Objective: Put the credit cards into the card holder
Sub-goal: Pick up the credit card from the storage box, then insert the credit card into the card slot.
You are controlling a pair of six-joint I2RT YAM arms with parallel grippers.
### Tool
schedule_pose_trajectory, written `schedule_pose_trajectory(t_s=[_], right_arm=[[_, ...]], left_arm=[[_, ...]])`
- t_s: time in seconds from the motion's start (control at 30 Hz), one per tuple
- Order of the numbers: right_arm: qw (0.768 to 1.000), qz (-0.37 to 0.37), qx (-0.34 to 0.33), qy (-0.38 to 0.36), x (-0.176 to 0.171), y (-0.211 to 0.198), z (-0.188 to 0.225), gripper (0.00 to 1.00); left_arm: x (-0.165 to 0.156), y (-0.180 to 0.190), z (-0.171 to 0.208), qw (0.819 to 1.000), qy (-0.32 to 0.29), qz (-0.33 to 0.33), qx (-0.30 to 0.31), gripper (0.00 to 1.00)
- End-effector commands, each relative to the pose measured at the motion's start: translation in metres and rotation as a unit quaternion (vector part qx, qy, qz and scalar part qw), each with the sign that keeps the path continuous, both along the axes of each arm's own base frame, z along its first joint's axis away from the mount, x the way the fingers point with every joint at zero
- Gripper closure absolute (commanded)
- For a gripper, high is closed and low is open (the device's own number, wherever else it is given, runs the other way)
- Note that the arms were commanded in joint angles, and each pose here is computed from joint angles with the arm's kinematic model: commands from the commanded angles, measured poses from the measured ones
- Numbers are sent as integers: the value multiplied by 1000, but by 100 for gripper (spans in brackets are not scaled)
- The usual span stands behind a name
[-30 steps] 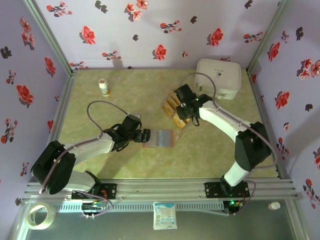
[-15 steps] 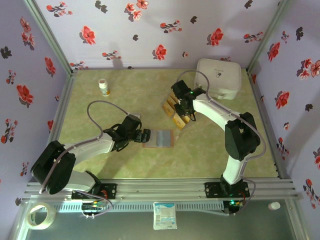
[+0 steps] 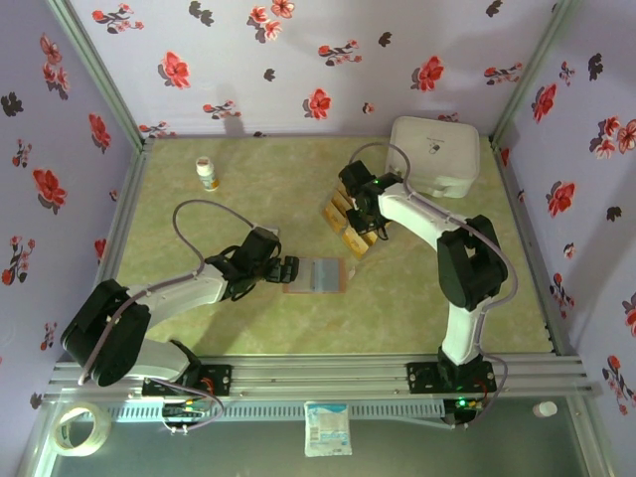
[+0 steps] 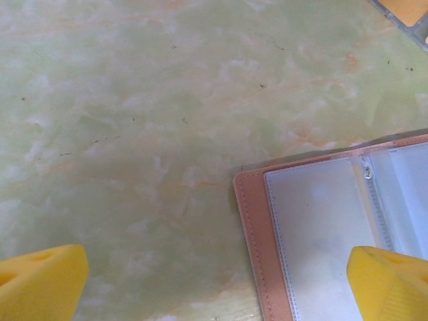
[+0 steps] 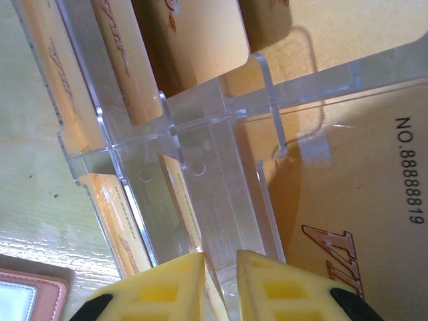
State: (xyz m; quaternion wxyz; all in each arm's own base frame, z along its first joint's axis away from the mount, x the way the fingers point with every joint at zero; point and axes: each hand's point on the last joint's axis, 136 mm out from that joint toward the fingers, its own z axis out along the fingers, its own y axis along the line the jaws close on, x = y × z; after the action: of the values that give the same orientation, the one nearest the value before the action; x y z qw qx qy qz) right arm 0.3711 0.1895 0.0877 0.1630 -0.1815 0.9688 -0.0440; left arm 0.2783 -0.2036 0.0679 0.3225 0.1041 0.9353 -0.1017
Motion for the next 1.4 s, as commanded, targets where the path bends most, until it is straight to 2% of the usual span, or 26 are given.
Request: schedule_pose_trajectory(t_s=[0.0,0.4,0.67,0.8,0.93,1.07,1.23,1.3,1.37], right_arm=[[1000,7,1,10,2,1,1,82],[1000,24,6,17,2,3,6,100],[999,42,23,-5,0,5,45,100],[997,41,63,-27,-9,10,77,100],[988,26,150,-40,-24,25,97,100],[954,-5,295,-51,-41,50,105,100],[869,-48,488,-61,-58,77,104,100],[844,-62,529,-63,-62,79,101,100],[831,-71,547,-65,-66,81,93,100]], left_arm=[[0,3,-4,1000,1,-3,4,0],[1,3,-5,1000,1,-3,4,0],[1,3,-3,1000,3,-5,8,0],[1,3,-2,1000,3,-7,11,0],[0,3,-3,1000,5,-10,17,0],[1,3,-7,999,13,-17,29,0],[1,2,-11,998,20,-24,52,0],[1,2,-13,998,18,-23,59,0],[2,2,-14,997,17,-22,66,0]])
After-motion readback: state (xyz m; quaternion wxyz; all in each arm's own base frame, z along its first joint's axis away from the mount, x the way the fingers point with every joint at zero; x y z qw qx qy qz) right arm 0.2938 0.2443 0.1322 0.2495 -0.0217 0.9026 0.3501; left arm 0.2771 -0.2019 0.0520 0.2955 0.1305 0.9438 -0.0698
